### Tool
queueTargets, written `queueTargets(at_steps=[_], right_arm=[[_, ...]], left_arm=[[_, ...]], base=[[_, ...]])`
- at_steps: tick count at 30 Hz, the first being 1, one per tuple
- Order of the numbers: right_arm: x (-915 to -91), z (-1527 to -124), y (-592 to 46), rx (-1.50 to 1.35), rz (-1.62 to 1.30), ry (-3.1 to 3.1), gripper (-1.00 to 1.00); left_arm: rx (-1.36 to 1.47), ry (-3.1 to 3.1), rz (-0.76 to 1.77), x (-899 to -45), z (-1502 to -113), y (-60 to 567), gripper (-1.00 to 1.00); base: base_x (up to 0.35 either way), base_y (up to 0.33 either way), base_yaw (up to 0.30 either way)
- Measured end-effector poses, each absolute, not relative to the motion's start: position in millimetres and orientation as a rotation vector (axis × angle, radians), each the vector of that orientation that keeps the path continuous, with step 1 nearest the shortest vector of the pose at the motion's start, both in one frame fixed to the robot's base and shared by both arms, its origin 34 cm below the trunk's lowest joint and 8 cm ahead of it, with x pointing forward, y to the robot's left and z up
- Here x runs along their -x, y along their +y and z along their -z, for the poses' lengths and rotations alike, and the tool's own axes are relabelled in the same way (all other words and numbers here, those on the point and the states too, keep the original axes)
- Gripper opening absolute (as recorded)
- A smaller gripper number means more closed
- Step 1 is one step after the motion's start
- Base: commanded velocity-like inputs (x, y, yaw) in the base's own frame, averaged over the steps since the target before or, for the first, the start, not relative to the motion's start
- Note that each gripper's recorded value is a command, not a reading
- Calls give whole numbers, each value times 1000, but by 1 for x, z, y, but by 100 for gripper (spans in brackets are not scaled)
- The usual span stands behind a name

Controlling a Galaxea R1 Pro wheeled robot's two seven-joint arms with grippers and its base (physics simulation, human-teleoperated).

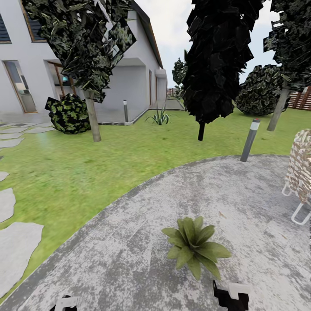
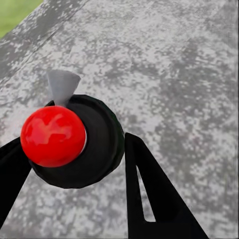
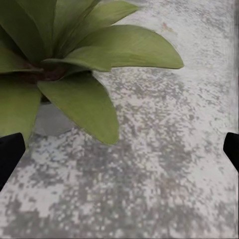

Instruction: Pick up the pesticide atomizer in the garden and spray insectifuge to fully cover both potted plants in the garden.

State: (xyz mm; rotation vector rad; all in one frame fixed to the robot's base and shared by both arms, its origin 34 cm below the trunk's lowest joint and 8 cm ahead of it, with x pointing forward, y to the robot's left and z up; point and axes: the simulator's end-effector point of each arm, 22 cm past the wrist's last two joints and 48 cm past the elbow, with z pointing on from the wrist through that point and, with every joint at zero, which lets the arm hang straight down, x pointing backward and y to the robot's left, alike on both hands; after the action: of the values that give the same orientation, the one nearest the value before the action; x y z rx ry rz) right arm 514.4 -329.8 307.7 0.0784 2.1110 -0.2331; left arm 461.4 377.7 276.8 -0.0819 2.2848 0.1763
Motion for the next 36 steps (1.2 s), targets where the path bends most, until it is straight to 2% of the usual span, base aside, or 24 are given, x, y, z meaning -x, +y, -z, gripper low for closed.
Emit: queueTargets(at_steps=[25, 36], right_arm=[[-514, -307, -330, -81, 235, 2112, 100], [-514, -307, -330, -81, 235, 2112, 100]], left_arm=[[84, 2285, -179, -461, -277, 379, -100], [84, 2284, -179, -461, -277, 379, -100]], base=[[0, -270, 1], [0, -272, 224]])
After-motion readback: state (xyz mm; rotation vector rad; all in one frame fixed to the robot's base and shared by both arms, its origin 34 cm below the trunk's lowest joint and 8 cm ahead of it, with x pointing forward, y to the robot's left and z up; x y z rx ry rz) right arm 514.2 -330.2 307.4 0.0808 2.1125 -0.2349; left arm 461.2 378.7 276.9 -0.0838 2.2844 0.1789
